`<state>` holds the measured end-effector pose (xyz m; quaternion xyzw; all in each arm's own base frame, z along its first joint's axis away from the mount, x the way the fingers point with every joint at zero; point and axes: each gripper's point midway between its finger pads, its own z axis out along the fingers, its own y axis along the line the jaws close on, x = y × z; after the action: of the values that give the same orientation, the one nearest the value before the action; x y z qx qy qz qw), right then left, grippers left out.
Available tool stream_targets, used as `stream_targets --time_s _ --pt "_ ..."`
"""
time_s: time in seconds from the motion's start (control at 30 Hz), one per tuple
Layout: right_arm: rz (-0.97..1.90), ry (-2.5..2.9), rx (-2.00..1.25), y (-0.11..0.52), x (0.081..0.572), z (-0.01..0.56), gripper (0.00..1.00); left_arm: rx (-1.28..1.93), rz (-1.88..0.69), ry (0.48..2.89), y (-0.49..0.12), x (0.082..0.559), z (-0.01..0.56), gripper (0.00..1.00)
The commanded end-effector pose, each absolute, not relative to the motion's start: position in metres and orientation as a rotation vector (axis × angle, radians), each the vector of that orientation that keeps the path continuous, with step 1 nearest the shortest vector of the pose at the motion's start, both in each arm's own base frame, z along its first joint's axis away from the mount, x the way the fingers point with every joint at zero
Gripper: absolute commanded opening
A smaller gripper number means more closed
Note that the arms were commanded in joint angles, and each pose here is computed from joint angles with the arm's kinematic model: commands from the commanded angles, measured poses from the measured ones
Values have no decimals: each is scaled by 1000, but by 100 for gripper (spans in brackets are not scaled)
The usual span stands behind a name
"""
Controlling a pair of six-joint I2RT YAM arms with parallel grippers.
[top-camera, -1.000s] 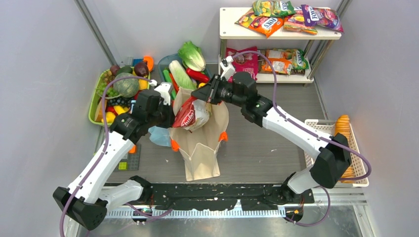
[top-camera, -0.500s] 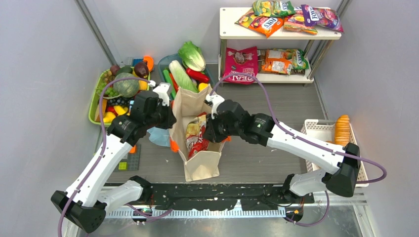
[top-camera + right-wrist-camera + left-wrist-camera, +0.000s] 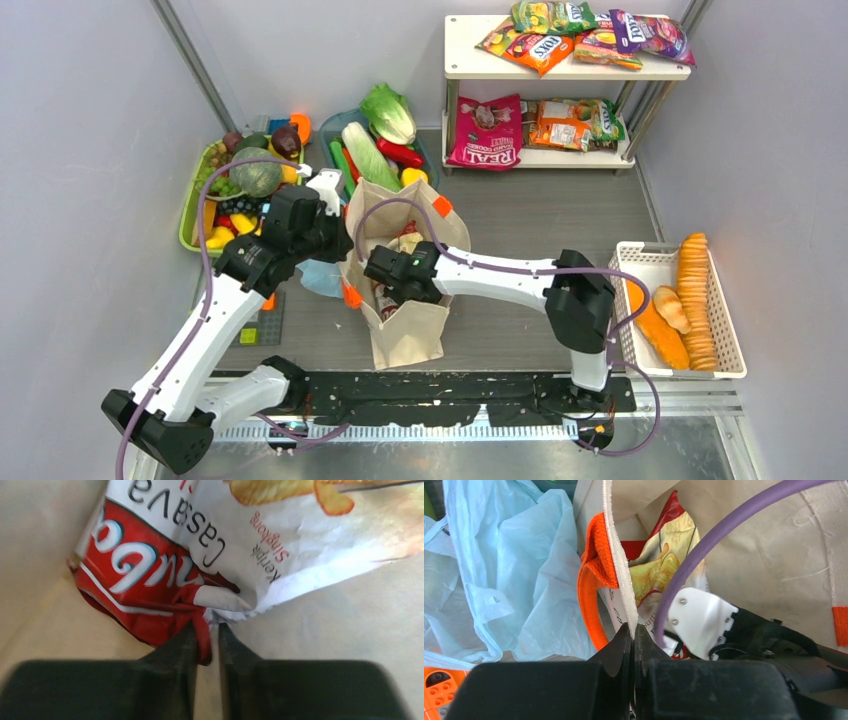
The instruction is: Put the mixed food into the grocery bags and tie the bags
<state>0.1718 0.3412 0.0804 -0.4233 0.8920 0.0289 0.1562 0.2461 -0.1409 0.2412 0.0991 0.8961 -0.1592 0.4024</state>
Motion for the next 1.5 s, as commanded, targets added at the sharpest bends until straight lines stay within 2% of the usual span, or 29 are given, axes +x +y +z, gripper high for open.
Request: stream_targets --time_s 0.0,0.03,0.1,0.23,0.4,0.6,0.77,0.9,0.97,1.0,1.07,1.1,1.13,1.17,1.23,1.37,1.47 --pt "111 2455 -1175 331 173 138 36 224 -373 2161 -134 256 265 0" --pt "159 2421 -1140 333 174 156 50 224 -378 2161 -134 256 265 0" --pt "245 2363 -1070 339 178 189 62 228 -391 2157 -136 255 265 0" --pt "361 2289 -953 342 189 242 68 229 -399 2148 -137 254 266 0" --pt "372 2243 -772 325 222 283 75 234 -410 2141 -138 253 266 0" --pt "256 2186 -534 280 271 314 76 237 -414 2146 -139 254 263 0" --pt "199 2245 -498 256 293 294 75 256 -445 2157 -144 252 261 0" --pt "282 2315 -550 268 292 260 74 252 -438 2153 -143 252 262 0" --pt "390 2333 -564 283 289 248 70 245 -427 2151 -141 252 263 0" --pt "442 2336 -564 291 288 245 65 235 -412 2150 -139 253 262 0" --pt "471 2349 -559 297 287 240 47 223 -394 2148 -136 254 262 0" --pt "475 2347 -552 297 288 241 31 221 -396 2148 -136 254 262 0" --pt "464 2344 -544 295 289 242 23 222 -397 2148 -136 254 262 0" --pt "457 2327 -534 294 292 250 11 222 -397 2149 -136 254 262 0" --pt "346 2310 -486 278 301 265 6 224 -401 2146 -137 254 262 0" --pt "-122 2260 -361 213 325 298 5 217 -385 2136 -133 253 264 0" --pt "-322 2231 -335 184 329 315 5 211 -379 2128 -131 253 265 0"
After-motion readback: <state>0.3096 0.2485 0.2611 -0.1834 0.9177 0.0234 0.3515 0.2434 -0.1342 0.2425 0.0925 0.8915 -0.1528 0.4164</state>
